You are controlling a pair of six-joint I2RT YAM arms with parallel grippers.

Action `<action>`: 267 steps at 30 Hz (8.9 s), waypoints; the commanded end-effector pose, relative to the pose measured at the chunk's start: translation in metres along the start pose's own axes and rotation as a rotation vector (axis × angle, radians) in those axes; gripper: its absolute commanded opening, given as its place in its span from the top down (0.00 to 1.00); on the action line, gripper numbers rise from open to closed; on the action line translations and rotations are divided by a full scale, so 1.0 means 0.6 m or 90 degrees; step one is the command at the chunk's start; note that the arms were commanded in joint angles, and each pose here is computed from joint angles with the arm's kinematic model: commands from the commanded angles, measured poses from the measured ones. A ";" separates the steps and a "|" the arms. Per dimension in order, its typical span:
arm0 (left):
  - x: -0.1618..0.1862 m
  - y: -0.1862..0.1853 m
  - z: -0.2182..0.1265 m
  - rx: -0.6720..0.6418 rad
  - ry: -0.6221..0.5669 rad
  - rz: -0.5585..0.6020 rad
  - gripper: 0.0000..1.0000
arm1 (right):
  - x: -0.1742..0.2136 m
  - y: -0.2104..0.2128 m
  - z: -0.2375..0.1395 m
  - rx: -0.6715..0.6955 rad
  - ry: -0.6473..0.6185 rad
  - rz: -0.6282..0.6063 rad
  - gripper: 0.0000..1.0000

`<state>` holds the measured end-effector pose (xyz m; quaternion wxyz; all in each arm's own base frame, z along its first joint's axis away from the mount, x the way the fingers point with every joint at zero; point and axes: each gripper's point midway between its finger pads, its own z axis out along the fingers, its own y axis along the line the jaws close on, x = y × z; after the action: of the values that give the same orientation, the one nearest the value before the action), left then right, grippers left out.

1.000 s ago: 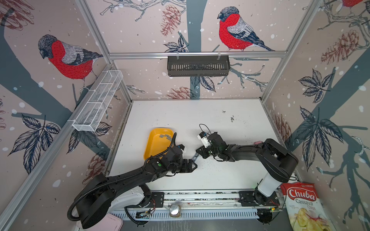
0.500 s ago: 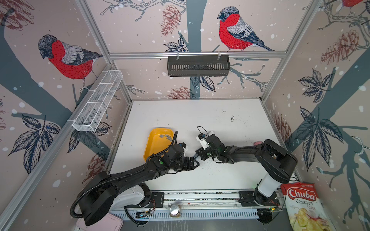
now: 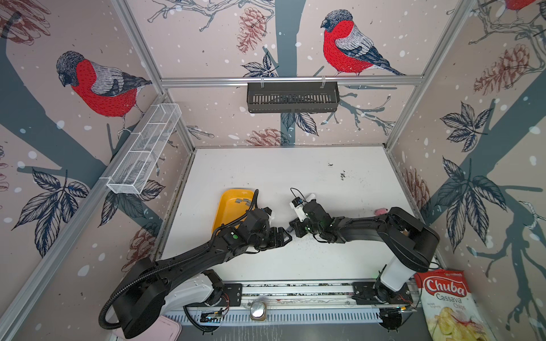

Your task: Load the staples into the stapler

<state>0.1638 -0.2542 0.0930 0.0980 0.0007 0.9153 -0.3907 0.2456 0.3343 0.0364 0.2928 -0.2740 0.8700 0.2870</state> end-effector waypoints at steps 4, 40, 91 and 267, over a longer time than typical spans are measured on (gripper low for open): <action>0.017 0.027 0.006 -0.010 0.033 -0.027 0.20 | -0.003 0.000 0.000 0.011 -0.006 -0.008 0.92; -0.040 0.005 0.031 -0.034 0.030 0.034 0.25 | 0.007 0.007 0.010 0.037 0.003 -0.044 0.96; -0.052 -0.006 0.031 -0.021 0.010 0.052 0.26 | 0.016 0.006 0.014 0.055 0.005 -0.052 0.96; -0.220 -0.033 0.161 -0.238 0.125 0.590 0.88 | -0.004 -0.092 -0.267 0.042 -0.246 0.142 0.00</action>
<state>0.3043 -0.3179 0.0652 0.1667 0.4232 0.8820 -0.1233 0.2240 0.1974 0.1283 0.4228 -0.1127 0.8274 0.3521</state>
